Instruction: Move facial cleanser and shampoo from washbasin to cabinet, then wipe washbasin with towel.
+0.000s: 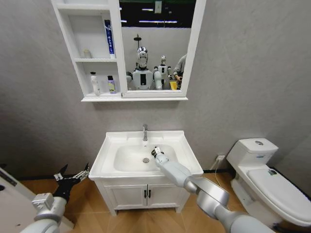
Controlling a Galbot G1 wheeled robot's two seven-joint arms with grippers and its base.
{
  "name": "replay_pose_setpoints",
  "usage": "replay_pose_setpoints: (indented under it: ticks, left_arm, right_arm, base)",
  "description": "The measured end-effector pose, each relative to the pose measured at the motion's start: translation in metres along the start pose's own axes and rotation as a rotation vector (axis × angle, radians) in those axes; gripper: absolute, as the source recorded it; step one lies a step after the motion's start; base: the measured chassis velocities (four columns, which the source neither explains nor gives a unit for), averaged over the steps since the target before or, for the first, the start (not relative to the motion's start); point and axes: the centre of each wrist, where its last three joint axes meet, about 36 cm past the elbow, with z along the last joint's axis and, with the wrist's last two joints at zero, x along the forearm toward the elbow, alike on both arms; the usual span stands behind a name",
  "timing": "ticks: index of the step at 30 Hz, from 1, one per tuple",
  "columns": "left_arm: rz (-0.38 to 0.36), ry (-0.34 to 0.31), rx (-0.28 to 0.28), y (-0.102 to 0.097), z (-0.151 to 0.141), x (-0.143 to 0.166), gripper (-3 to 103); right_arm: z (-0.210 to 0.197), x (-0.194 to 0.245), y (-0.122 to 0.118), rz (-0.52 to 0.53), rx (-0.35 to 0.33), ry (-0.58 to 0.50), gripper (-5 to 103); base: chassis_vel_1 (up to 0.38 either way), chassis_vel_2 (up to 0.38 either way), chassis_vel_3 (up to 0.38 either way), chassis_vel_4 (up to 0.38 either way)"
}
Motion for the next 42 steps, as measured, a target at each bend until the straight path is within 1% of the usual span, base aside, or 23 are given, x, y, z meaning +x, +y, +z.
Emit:
replay_pose_setpoints:
  ticks: [2, 3, 4, 6, 13, 18, 21, 22, 25, 26, 29, 30, 32, 33, 35, 36, 39, 42]
  left_arm:
    - [0.0, 0.0, 0.0, 0.0, 0.0, 0.0, 100]
    - [0.0, 0.0, 0.0, 0.0, 0.0, 0.0, 100]
    - [0.0, 0.0, 0.0, 0.0, 0.0, 0.0, 100]
    - [0.0, 0.0, 0.0, 0.0, 0.0, 0.0, 100]
    - [0.0, 0.0, 0.0, 0.0, 0.0, 0.0, 100]
    - [0.0, 0.0, 0.0, 0.0, 0.0, 0.0, 100]
    - [0.0, 0.0, 0.0, 0.0, 0.0, 0.0, 100]
    - [0.0, 0.0, 0.0, 0.0, 0.0, 0.0, 100]
    - [0.0, 0.0, 0.0, 0.0, 0.0, 0.0, 100]
    - [0.0, 0.0, 0.0, 0.0, 0.0, 0.0, 100]
    - [0.0, 0.0, 0.0, 0.0, 0.0, 0.0, 100]
    - [0.0, 0.0, 0.0, 0.0, 0.0, 0.0, 100]
    - [0.0, 0.0, 0.0, 0.0, 0.0, 0.0, 100]
    - [0.0, 0.0, 0.0, 0.0, 0.0, 0.0, 100]
    - [0.0, 0.0, 0.0, 0.0, 0.0, 0.0, 100]
    - [0.0, 0.0, 0.0, 0.0, 0.0, 0.0, 100]
    - [0.0, 0.0, 0.0, 0.0, 0.0, 0.0, 100]
    - [0.0, 0.0, 0.0, 0.0, 0.0, 0.0, 100]
  right_arm:
    - [-0.003, 0.003, 0.021, -0.052, -0.041, 0.028, 4]
    - [-0.003, 0.004, 0.026, -0.07, -0.062, 0.048, 4]
    - [-0.003, 0.004, 0.026, -0.07, -0.062, 0.048, 4]
    - [-0.003, 0.003, 0.025, -0.092, -0.101, 0.084, 4]
    - [-0.013, 0.004, 0.024, -0.171, -0.136, 0.089, 4]
    - [-0.01, 0.004, 0.027, -0.199, -0.13, 0.073, 4]
    - [-0.012, 0.01, 0.038, -0.243, -0.118, 0.048, 4]
    - [-0.012, 0.01, 0.038, -0.243, -0.118, 0.048, 4]
    - [-0.015, 0.019, 0.053, -0.293, -0.108, 0.021, 4]
    - [-0.015, 0.019, 0.053, -0.293, -0.108, 0.021, 4]
    - [-0.016, 0.028, 0.067, -0.349, -0.1, -0.008, 4]
    - [-0.016, 0.028, 0.067, -0.349, -0.1, -0.008, 4]
    - [-0.02, 0.038, 0.079, -0.404, -0.101, -0.033, 4]
    - [-0.02, 0.038, 0.079, -0.404, -0.101, -0.033, 4]
    - [-0.023, 0.046, 0.088, -0.445, -0.107, -0.06, 4]
    - [-0.023, 0.046, 0.088, -0.445, -0.107, -0.06, 4]
    - [-0.023, 0.054, 0.098, -0.493, -0.105, -0.093, 4]
    - [-0.017, 0.054, 0.102, -0.498, -0.09, -0.093, 4]
  base:
    - [0.0, 0.0, 0.0, 0.0]
    - [0.0, 0.0, 0.0, 0.0]
    - [0.0, 0.0, 0.0, 0.0]
    - [0.0, 0.0, 0.0, 0.0]
    - [0.0, 0.0, 0.0, 0.0]
    - [0.0, 0.0, 0.0, 0.0]
    - [0.0, 0.0, 0.0, 0.0]
    - [0.0, 0.0, 0.0, 0.0]
    - [0.0, 0.0, 0.0, 0.0]
    - [0.0, 0.0, 0.0, 0.0]
    - [0.0, 0.0, 0.0, 0.0]
    - [0.0, 0.0, 0.0, 0.0]
    - [0.0, 0.0, 0.0, 0.0]
    - [0.0, 0.0, 0.0, 0.0]
    - [0.0, 0.0, 0.0, 0.0]
    - [0.0, 0.0, 0.0, 0.0]
    - [0.0, 0.0, 0.0, 0.0]
    - [0.0, 0.0, 0.0, 0.0]
